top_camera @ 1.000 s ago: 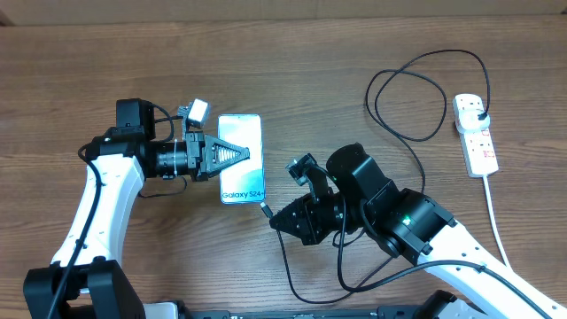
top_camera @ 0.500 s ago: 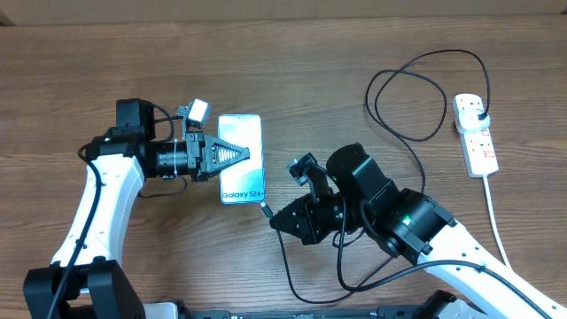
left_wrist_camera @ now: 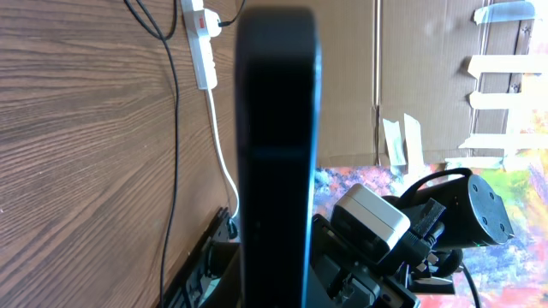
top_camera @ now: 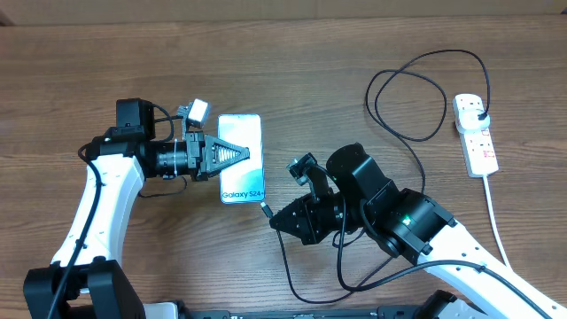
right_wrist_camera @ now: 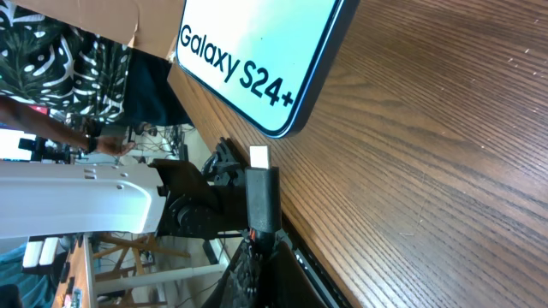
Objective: Plug charger to phone and switch on socket
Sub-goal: 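Align the USB-C plug under the phone's bottom port with the right gripper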
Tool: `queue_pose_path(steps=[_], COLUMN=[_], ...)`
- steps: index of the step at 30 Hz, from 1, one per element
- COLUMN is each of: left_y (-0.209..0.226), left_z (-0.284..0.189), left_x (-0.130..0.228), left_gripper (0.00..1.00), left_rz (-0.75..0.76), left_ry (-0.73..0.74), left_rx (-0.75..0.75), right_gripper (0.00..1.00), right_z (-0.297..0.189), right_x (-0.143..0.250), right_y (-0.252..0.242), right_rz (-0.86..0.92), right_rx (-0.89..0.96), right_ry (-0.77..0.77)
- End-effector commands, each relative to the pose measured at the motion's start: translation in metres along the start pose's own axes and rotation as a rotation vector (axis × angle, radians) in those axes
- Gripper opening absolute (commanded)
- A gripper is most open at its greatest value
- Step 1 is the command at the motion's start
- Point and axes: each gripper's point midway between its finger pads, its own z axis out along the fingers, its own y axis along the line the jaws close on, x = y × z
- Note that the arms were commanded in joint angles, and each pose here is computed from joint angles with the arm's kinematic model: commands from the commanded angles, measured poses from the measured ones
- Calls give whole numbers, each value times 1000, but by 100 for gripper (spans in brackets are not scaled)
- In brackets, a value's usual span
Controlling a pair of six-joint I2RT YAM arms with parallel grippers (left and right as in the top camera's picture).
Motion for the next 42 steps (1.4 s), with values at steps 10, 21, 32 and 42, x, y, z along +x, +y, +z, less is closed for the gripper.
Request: queue_pose_path(steps=[10, 21, 32, 42], left_y=[-10, -11, -11, -11], left_z=[1, 1, 1, 1], left_x=[-2, -5, -5, -7], left_gripper=[4, 4, 4, 4], left_rz=[97, 125, 125, 146], left_ry=[0, -4, -4, -7], left_rx=[32, 33, 33, 34], right_gripper=[4, 4, 4, 4], right_z=[-1, -2, -4, -3], right_x=[-6, -10, -4, 9], right_y=[5, 15, 36, 28], right_rz=[-26, 0, -26, 26], right_rx=[-10, -59, -174, -146], right_ry=[-29, -38, 7, 59])
